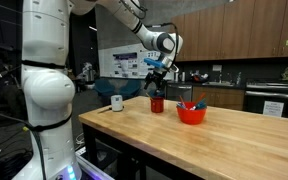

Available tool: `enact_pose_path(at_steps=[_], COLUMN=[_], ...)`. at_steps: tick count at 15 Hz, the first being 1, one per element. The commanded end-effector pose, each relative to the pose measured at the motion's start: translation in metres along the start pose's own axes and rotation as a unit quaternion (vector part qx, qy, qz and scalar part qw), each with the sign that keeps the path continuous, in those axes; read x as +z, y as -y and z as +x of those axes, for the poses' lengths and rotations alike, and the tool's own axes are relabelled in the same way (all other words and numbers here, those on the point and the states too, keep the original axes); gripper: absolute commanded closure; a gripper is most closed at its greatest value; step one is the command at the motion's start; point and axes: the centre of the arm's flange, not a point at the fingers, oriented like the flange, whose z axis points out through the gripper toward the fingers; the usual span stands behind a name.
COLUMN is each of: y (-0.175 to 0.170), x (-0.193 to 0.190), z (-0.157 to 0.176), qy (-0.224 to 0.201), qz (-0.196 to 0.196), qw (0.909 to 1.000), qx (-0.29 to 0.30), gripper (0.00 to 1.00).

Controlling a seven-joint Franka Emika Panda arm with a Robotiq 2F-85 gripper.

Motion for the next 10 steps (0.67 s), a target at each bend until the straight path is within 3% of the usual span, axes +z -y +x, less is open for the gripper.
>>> enact_pose_path(at_steps=[1, 4, 5, 8, 10], y=[0.009, 0.011, 0.012, 0.015, 0.016], x=[0.019, 0.031, 0.034, 0.04, 0.04], z=[-0.009, -0.008, -0.008, -0.008, -0.008], qy=[0.02, 0.036, 0.038, 0.043, 0.045], qz=[-0.013, -0.015, -0.016, -0.019, -0.02], qw=[0.9992, 0.9983, 0.9981, 0.9977, 0.9975], qx=[0.031, 0.044, 0.046, 0.049, 0.05], gripper=[0.0, 0.0, 0.21, 0.39, 0.56])
